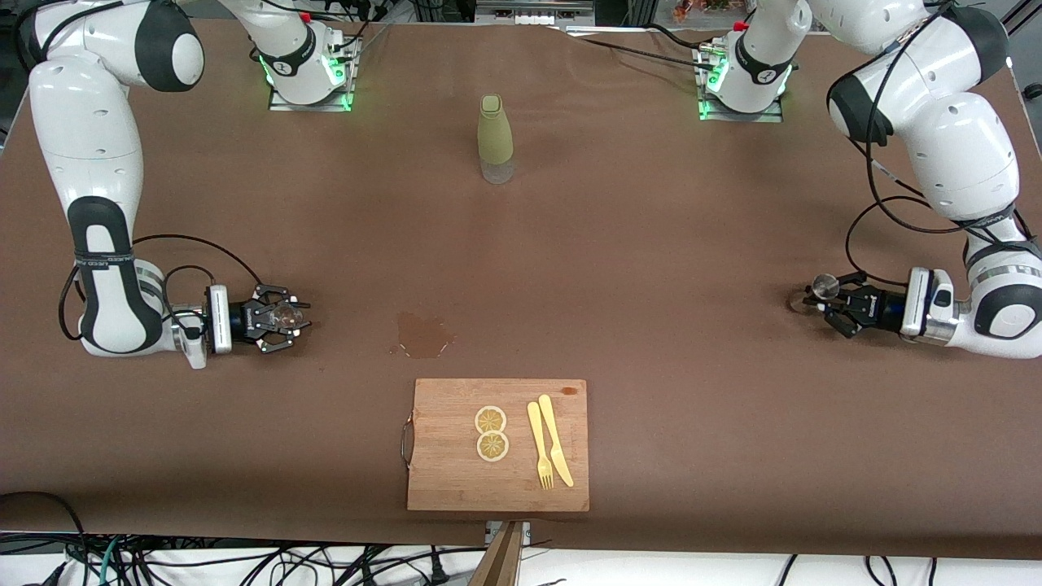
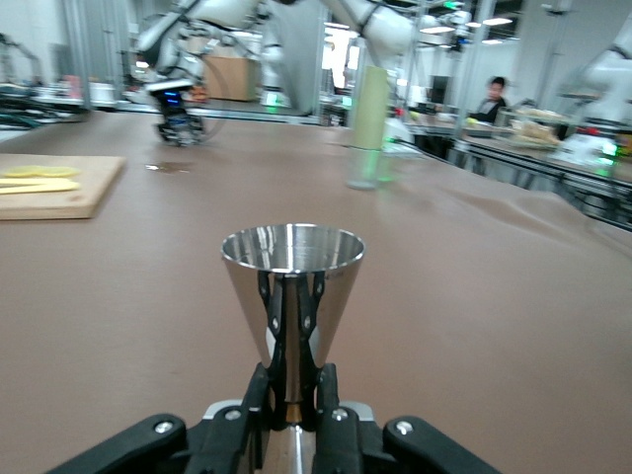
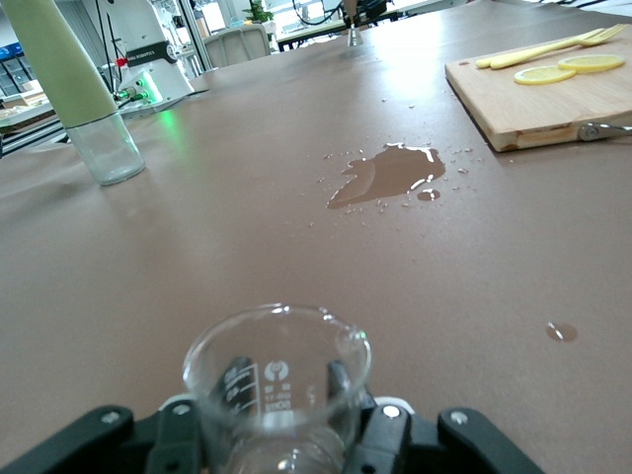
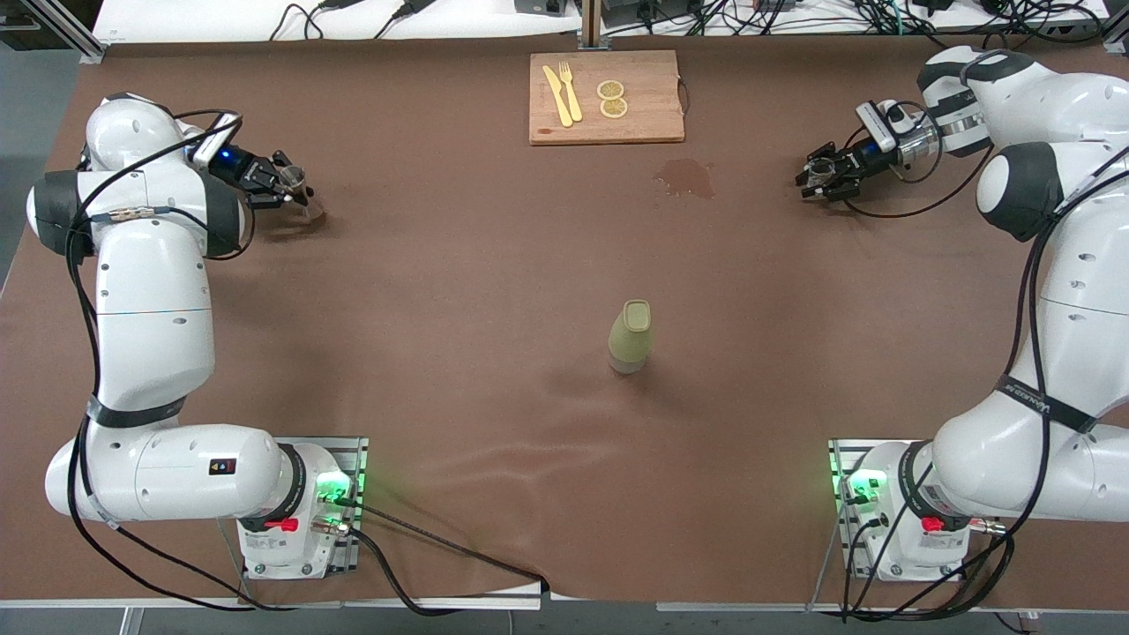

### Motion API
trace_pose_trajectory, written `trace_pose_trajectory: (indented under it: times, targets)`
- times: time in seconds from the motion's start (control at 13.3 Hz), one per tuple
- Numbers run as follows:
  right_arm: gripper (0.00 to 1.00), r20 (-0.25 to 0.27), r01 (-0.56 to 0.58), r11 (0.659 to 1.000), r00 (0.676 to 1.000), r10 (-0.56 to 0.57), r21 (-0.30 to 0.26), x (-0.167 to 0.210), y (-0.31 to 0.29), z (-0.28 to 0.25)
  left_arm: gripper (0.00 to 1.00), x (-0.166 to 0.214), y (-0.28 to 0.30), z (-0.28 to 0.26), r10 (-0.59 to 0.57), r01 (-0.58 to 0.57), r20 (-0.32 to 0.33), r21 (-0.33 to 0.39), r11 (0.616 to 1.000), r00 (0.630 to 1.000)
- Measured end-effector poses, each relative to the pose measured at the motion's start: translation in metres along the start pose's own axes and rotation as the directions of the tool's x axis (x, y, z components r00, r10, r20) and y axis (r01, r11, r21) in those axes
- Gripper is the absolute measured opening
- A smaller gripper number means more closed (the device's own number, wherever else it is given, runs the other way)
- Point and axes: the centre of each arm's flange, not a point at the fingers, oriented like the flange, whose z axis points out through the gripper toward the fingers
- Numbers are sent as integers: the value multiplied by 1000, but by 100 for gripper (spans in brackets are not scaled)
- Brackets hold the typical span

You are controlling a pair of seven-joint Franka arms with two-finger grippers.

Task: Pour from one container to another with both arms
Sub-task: 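Set down the beaker with the right gripper while the left gripper releases the jigger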

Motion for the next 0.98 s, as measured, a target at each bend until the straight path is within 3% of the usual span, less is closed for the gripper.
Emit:
trace_pose_trajectory:
  times: [0.23,0.38,0.75,0.98]
  targets:
    - [80,5,-17,1000,1000,17,-5,-7,-6,-14,21,-12,11,7,-24,25,13,-75,997,1000]
    - [100,12,-36,999,999,36,-9,-13,-12,-29,21,-21,17,10,-41,41,0,-82,996,999]
    - [100,52,-139,989,989,141,-43,-13,-28,-97,22,-25,18,11,-35,34,-17,-74,997,999]
    - [100,83,-268,960,958,274,-81,11,-34,-152,52,-27,23,4,-29,28,-20,-53,998,999]
